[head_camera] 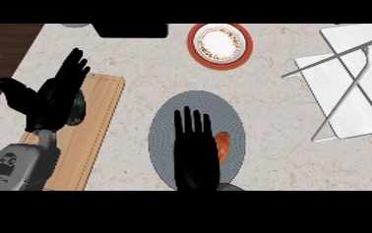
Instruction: Pick the bell pepper from the placemat and place it in the tiered shelf
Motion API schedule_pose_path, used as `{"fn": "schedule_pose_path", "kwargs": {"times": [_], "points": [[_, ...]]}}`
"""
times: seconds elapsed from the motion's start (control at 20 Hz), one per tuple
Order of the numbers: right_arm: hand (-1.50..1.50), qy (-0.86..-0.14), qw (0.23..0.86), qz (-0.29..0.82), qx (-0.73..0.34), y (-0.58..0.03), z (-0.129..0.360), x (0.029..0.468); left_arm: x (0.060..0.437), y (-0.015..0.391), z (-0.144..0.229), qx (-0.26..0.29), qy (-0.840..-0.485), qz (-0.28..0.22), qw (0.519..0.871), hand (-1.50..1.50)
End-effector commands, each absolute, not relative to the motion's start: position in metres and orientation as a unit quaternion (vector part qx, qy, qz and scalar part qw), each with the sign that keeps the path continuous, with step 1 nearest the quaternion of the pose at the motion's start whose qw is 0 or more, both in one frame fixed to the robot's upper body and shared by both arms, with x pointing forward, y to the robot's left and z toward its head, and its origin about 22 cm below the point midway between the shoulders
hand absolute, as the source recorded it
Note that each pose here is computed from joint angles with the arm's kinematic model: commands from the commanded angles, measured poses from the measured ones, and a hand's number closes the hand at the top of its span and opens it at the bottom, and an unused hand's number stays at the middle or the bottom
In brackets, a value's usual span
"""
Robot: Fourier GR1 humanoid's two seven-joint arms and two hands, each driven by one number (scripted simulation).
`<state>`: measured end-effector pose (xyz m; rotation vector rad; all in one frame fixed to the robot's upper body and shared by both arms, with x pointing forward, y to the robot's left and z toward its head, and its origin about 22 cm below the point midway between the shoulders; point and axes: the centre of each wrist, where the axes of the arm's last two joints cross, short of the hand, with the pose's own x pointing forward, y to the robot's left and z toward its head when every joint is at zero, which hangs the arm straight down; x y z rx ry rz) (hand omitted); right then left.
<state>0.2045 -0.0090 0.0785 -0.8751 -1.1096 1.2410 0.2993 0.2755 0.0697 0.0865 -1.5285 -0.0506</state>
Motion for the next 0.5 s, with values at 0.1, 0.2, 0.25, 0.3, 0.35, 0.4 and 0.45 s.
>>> {"fn": "schedule_pose_path", "kwargs": {"times": [0.1,0.2,0.25,0.3,0.35,0.4,0.45], "points": [[-1.5,-0.396,0.618,0.527,-0.429,0.001,0.061,0.198,0.294,0.282,0.067,0.037,-0.695,-0.025,0.718,0.0],[-1.5,-0.397,0.621,0.526,-0.424,-0.001,0.065,0.194,0.304,0.277,0.074,0.041,-0.688,-0.028,0.724,0.0],[-1.5,-0.389,0.617,0.531,-0.433,-0.001,0.065,0.188,0.29,0.279,0.051,0.032,-0.69,-0.021,0.723,0.0],[-1.5,-0.392,0.618,0.522,-0.438,0.002,0.059,0.189,0.303,0.281,0.069,0.039,-0.692,-0.02,0.721,0.0],[-1.5,-0.392,0.621,0.529,-0.426,-0.005,0.061,0.192,0.295,0.284,0.051,0.044,-0.692,-0.018,0.72,0.0],[-1.5,-0.391,0.616,0.528,-0.434,0.001,0.055,0.185,0.293,0.262,0.06,0.036,-0.693,-0.027,0.72,0.0],[-1.5,-0.397,0.625,0.518,-0.43,-0.004,0.057,0.198,0.291,0.276,0.077,0.038,-0.688,-0.026,0.725,0.0]]}}
